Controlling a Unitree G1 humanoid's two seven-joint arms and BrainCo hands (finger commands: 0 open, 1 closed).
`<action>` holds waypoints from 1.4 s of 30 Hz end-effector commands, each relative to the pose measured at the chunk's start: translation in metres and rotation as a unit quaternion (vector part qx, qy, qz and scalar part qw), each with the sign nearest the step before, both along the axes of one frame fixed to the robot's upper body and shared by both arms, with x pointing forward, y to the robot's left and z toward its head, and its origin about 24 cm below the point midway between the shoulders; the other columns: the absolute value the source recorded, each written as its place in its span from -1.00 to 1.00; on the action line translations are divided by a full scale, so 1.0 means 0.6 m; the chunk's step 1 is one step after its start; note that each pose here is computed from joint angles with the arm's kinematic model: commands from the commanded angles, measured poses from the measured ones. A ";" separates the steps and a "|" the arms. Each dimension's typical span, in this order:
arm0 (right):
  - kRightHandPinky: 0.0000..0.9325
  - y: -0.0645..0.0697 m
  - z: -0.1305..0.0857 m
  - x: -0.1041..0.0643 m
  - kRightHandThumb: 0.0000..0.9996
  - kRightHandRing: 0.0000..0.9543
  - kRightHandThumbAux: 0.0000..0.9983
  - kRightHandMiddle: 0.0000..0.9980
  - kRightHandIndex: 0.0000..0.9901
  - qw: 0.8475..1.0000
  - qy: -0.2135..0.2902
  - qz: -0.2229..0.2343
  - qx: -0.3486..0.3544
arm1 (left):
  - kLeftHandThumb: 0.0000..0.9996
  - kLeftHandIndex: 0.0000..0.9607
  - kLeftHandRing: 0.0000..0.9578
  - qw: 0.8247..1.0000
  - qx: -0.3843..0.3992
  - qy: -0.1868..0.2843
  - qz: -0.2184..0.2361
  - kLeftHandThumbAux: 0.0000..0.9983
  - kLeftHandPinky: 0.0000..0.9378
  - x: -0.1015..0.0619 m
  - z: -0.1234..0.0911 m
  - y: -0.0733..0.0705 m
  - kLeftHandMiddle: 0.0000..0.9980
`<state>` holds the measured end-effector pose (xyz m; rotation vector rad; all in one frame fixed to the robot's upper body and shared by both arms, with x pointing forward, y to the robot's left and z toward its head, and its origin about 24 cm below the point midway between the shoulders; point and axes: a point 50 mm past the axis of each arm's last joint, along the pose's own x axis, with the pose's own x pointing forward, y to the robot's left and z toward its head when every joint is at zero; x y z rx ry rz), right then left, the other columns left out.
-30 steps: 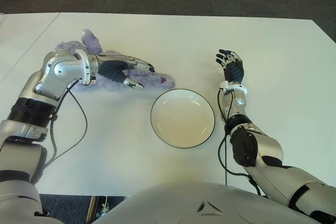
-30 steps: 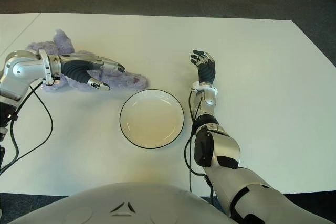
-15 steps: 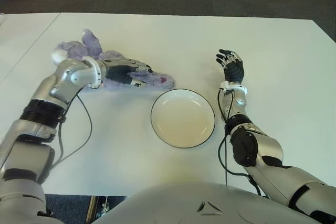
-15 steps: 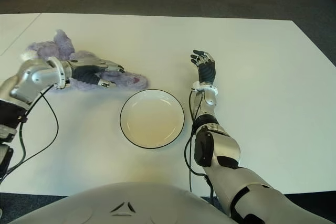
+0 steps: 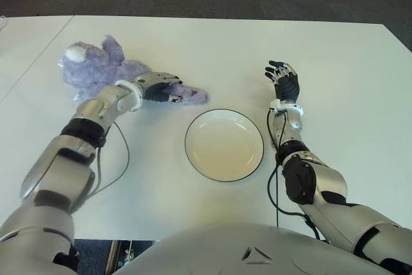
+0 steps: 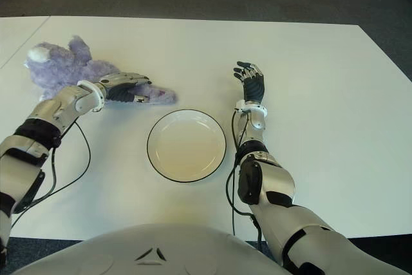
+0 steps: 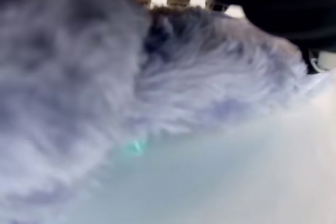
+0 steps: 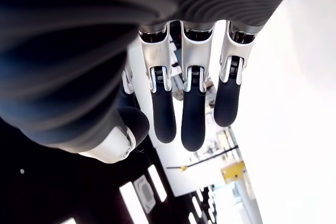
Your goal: Put the doll into the plate.
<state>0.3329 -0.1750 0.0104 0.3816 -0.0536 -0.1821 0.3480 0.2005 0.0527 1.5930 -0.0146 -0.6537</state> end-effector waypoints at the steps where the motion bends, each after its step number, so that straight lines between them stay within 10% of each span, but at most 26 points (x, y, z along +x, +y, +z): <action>1: -0.33 0.024 -0.181 -0.159 0.46 -0.21 0.46 -0.31 -0.15 0.968 0.236 -0.015 0.084 | -0.26 -1.00 -1.00 0.997 0.056 0.044 0.039 -0.77 -1.00 -0.008 -0.073 -0.014 -1.00; 39: -0.31 0.019 -0.183 -0.163 0.46 -0.19 0.46 -0.32 -0.15 0.967 0.239 -0.017 0.084 | -0.37 -1.00 -1.00 0.994 0.050 0.094 0.032 -0.73 -1.00 -0.015 -0.092 -0.028 -1.00; 41: -0.32 0.018 -0.183 -0.162 0.46 -0.20 0.46 -0.33 -0.15 0.967 0.238 -0.017 0.085 | -0.37 -1.00 -1.00 0.995 0.046 0.087 0.026 -0.70 -0.95 -0.015 -0.091 -0.029 -1.00; 42: -0.32 0.018 -0.183 -0.163 0.46 -0.21 0.46 -0.33 -0.15 0.967 0.238 -0.017 0.086 | -0.33 -1.00 -0.83 0.995 0.044 0.082 0.022 -0.60 -0.50 -0.016 -0.090 -0.029 -1.00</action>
